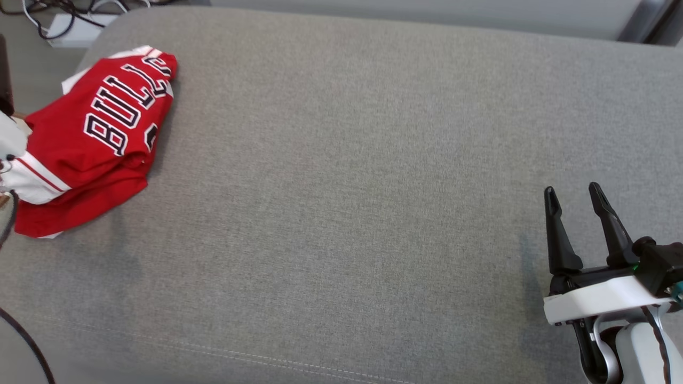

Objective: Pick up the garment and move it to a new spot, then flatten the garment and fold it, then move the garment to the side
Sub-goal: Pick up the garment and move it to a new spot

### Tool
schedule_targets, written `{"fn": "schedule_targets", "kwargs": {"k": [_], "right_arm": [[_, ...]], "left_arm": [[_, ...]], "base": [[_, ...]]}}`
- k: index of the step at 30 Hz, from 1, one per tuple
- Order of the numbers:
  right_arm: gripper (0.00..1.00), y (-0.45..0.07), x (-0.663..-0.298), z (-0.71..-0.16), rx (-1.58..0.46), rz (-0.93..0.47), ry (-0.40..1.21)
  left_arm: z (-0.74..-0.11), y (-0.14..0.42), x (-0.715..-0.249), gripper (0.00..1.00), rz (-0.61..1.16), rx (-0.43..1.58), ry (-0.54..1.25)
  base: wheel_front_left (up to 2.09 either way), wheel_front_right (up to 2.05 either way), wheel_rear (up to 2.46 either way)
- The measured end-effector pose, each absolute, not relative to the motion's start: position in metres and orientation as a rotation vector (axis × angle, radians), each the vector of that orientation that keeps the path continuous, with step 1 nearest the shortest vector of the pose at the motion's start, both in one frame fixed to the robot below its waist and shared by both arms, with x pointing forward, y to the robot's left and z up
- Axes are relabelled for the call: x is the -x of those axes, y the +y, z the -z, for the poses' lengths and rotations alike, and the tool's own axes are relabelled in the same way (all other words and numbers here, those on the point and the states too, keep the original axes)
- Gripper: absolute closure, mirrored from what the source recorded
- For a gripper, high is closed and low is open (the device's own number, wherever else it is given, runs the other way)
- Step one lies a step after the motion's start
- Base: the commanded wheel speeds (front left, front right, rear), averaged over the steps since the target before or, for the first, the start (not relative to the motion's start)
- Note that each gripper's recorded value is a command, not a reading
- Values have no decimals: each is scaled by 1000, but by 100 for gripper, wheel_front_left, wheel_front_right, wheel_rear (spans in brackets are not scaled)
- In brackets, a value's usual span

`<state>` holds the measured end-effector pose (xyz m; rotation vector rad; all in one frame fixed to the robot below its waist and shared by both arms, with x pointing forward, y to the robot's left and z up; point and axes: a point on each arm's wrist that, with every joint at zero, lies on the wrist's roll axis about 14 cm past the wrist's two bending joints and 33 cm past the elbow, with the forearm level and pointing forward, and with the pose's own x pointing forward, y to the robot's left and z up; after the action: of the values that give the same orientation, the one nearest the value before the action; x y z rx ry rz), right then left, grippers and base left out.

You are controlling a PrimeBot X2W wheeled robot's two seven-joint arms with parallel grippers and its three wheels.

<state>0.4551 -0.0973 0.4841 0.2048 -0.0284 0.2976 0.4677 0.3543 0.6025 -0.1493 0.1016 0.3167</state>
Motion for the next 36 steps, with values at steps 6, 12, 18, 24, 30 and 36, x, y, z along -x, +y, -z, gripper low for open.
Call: {"fn": "schedule_targets", "kwargs": {"k": [6,12,18,24,30,36], "right_arm": [[0,-100,-465,-462,-212,-286,17],[0,-113,-472,-446,-203,-255,47],[0,-120,-478,-435,-187,-251,68],[0,-131,-481,-421,-166,-236,95],[0,-136,-490,-424,-154,-230,74],[0,-135,-492,-424,-151,-238,72]], "left_arm": [[-534,390,-485,0,-420,217,356],[-469,401,-483,0,-491,301,551],[-417,404,-472,0,-536,366,697],[-383,403,-468,0,-538,372,780],[-367,402,-470,100,-547,387,795],[-386,408,-489,100,-527,367,684]], "base": [[0,0,0],[0,0,0],[0,0,0],[0,0,0],[0,0,0],[0,0,0]]}}
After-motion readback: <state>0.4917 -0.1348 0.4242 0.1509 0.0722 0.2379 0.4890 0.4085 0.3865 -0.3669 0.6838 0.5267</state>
